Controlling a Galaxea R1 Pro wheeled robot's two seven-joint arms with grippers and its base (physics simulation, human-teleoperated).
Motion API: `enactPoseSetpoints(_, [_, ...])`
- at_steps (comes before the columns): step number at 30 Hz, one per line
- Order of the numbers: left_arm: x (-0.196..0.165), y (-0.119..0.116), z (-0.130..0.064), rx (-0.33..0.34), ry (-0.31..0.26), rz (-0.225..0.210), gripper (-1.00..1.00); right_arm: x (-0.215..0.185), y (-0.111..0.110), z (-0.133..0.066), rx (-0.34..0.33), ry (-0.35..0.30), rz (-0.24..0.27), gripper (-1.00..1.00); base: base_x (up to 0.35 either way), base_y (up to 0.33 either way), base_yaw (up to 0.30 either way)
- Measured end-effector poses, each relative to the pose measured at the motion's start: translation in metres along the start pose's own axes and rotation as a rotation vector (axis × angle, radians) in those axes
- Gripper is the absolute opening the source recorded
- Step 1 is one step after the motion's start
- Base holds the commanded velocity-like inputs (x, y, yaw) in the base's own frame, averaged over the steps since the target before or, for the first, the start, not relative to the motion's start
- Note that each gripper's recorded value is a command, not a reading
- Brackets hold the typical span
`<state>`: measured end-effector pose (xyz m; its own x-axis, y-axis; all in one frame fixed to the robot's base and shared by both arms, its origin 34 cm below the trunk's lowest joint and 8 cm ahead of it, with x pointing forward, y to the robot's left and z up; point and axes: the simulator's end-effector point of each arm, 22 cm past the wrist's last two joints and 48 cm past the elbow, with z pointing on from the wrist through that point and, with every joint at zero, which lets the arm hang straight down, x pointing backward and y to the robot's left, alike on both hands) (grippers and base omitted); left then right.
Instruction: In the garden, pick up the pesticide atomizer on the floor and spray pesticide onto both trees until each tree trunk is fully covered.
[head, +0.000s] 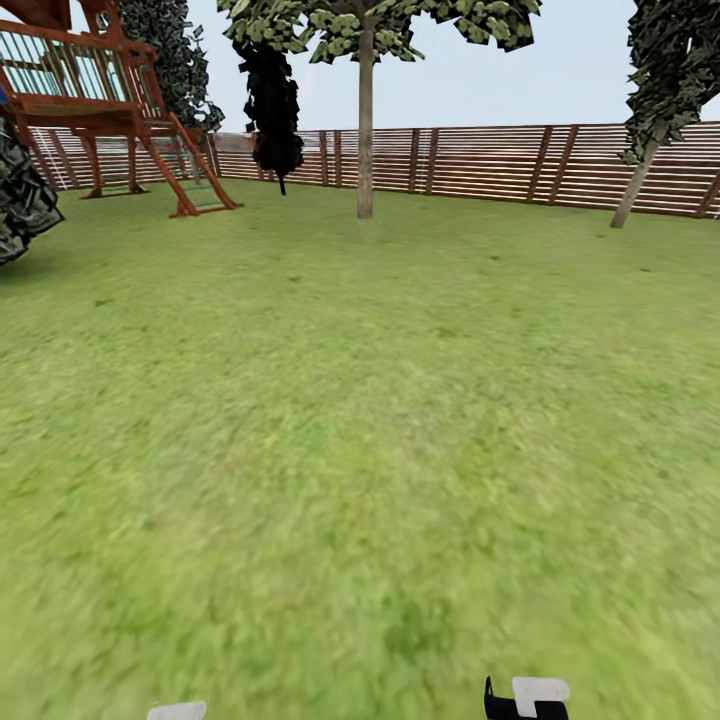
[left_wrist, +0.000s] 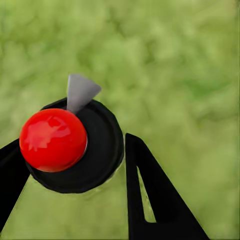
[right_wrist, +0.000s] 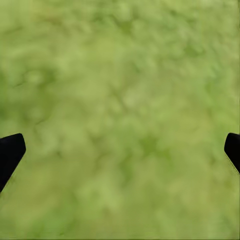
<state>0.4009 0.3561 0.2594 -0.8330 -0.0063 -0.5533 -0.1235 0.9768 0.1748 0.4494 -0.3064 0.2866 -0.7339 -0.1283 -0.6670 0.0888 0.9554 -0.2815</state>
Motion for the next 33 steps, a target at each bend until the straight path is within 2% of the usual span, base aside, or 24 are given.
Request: enactPoseSetpoints(33, [0.0001,0.0,0.0,0.0,0.0,0.0,-1.0,0.0002,-0.0037,0.0008,0.005,0.0,0.0,1.0,0.338,0.0,0.0])
